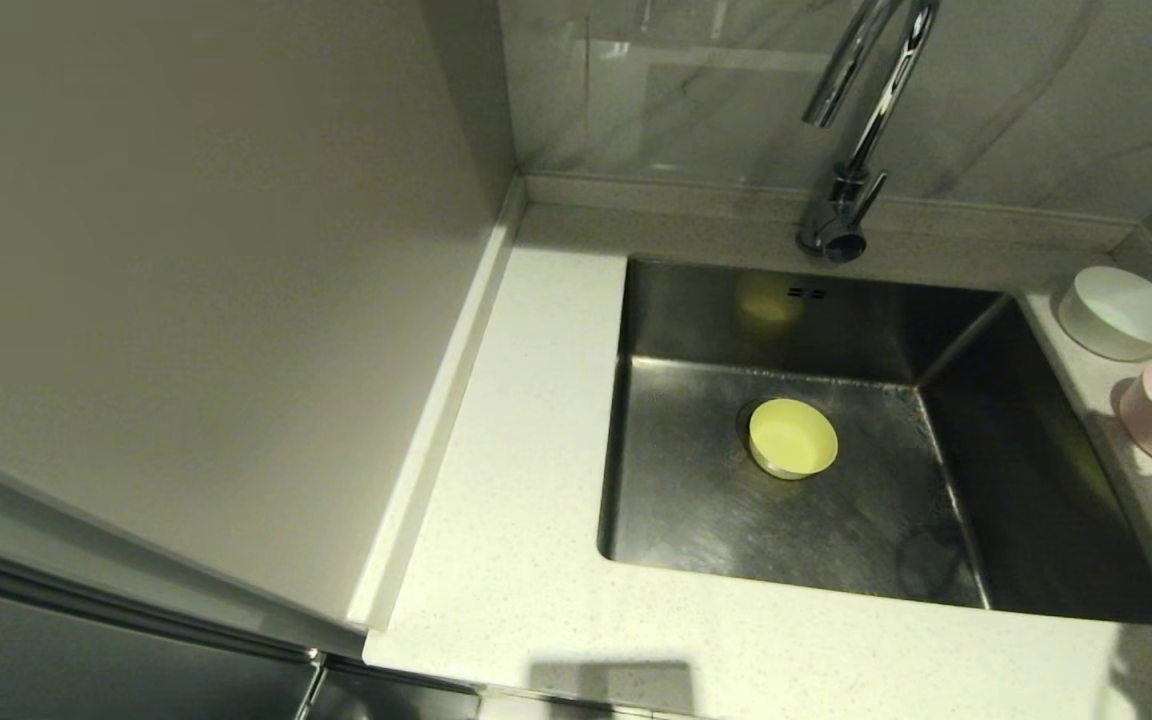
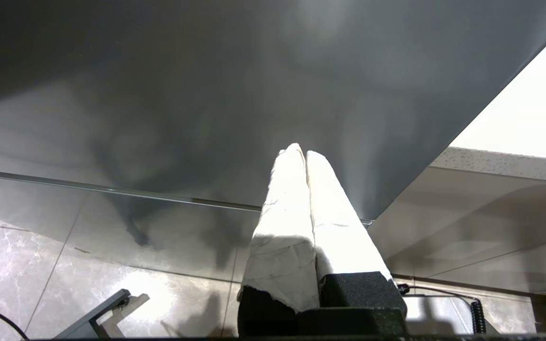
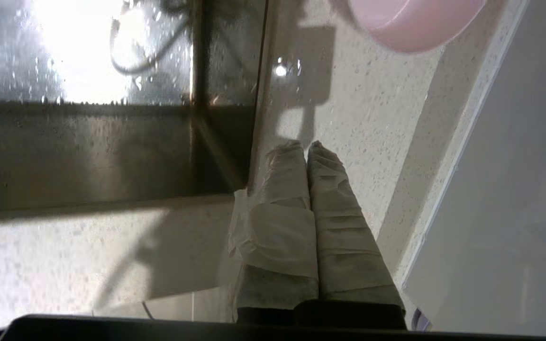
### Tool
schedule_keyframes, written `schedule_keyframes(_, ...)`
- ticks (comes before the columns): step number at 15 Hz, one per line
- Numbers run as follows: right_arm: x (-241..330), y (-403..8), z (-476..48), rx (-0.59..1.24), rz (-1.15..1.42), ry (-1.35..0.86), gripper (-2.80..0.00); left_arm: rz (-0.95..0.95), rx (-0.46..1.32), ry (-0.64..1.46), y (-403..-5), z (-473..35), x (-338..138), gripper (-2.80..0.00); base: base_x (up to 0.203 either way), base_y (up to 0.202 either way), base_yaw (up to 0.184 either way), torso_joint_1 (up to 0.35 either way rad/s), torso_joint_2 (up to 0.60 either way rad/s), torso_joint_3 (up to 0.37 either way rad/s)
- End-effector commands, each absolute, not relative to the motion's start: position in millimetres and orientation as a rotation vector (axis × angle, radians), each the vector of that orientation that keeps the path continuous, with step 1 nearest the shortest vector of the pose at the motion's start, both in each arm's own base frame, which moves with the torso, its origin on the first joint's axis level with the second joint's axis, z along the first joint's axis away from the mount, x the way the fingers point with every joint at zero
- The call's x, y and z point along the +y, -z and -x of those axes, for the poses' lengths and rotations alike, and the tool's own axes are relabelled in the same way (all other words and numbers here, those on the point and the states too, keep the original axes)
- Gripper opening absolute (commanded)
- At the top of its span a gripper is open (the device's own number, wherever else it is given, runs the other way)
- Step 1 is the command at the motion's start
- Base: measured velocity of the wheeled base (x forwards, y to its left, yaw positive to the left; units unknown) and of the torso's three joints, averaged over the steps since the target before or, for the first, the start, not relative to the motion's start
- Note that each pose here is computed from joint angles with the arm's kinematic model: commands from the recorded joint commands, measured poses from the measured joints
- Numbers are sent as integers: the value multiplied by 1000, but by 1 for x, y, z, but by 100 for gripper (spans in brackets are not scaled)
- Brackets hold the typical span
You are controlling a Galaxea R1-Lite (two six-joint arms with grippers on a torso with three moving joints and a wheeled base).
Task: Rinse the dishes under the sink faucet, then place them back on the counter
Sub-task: Put a bowl into the sink
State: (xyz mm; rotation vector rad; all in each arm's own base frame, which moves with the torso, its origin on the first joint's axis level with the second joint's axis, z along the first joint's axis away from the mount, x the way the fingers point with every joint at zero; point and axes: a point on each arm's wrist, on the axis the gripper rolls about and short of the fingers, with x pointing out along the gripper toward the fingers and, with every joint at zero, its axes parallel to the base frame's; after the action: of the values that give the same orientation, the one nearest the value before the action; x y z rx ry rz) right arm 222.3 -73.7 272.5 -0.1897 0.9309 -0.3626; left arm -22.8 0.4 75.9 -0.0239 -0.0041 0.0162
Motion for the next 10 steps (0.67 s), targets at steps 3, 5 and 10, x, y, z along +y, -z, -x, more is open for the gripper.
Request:
schedule_keyframes(3,-83,-268,-258,935,114,382,-280,25,-6,-17,-76,23,0,-280,0,0,0,0,0,0)
schedule_keyframes(5,-87,-263,-274,945,104,385,0,25,-6,-17,-76,23,0,-280,0,0,0,0,0,0)
schedule_keyframes(10,-94,-260,-295,934,100,390,0,25,-6,-17,-76,23,0,-280,0,0,0,0,0,0)
